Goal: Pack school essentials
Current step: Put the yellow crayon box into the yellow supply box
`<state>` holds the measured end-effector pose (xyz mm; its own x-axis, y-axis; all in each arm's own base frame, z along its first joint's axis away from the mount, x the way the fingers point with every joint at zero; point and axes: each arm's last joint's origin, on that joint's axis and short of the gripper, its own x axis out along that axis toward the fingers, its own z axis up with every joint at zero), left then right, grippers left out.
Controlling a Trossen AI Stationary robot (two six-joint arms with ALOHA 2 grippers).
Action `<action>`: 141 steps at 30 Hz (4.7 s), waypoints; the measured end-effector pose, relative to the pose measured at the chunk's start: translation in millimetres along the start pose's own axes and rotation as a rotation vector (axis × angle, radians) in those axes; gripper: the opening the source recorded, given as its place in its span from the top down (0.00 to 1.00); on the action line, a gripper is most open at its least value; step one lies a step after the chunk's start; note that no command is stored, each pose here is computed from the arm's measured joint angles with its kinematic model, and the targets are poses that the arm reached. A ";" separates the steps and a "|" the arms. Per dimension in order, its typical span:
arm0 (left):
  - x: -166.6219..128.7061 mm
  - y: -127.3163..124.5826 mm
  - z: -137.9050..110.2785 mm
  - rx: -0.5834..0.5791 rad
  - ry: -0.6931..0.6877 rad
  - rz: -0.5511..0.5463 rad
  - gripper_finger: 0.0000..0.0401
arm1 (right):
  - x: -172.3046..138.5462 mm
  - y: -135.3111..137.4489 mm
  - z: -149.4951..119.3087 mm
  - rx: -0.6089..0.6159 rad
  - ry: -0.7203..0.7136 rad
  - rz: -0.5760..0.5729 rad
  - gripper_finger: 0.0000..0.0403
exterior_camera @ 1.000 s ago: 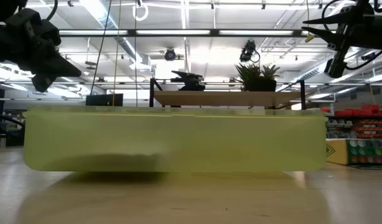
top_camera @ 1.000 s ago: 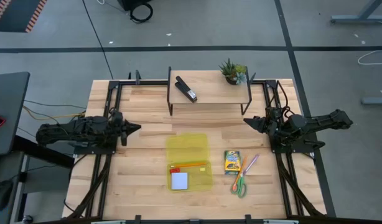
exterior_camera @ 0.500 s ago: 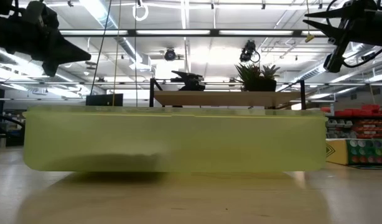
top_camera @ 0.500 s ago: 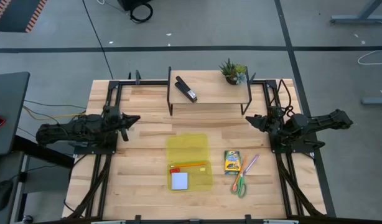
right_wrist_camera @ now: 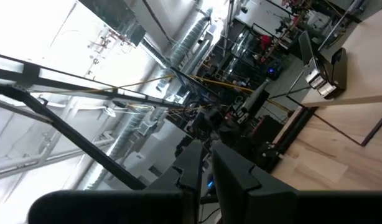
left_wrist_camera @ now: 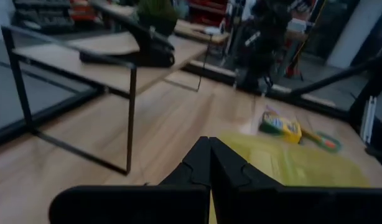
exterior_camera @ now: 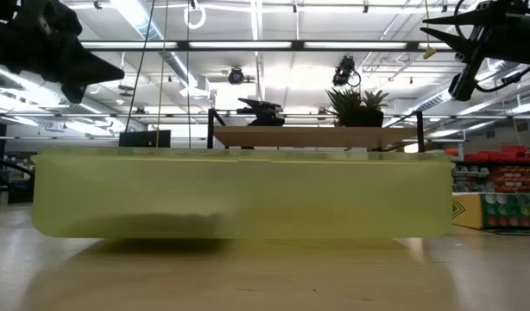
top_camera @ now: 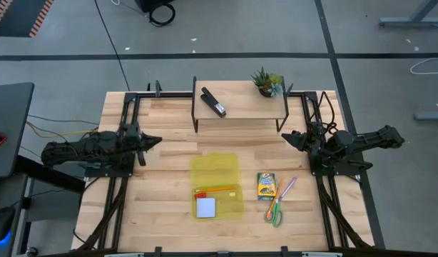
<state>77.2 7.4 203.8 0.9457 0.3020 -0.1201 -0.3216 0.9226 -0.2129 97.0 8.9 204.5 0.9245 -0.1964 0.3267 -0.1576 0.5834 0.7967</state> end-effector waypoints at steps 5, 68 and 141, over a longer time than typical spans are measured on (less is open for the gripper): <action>0.0 0.7 -2.7 -0.076 0.027 0.009 0.98 | 5.1 12.7 7.4 -0.129 0.145 -0.131 0.90; -3.8 6.9 -26.5 -0.320 0.271 0.080 0.90 | 136.8 50.7 -90.0 -0.903 1.523 -0.313 0.50; -3.8 6.9 -26.5 -0.319 0.271 0.080 0.92 | 115.2 54.7 -103.3 -1.345 1.969 0.362 0.16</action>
<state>70.1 6.2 177.1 0.8845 0.2560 -0.3901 -0.4319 0.7654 -0.4770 230.8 99.6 233.2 0.1620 0.1785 -0.9705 -0.8380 0.5442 -0.0398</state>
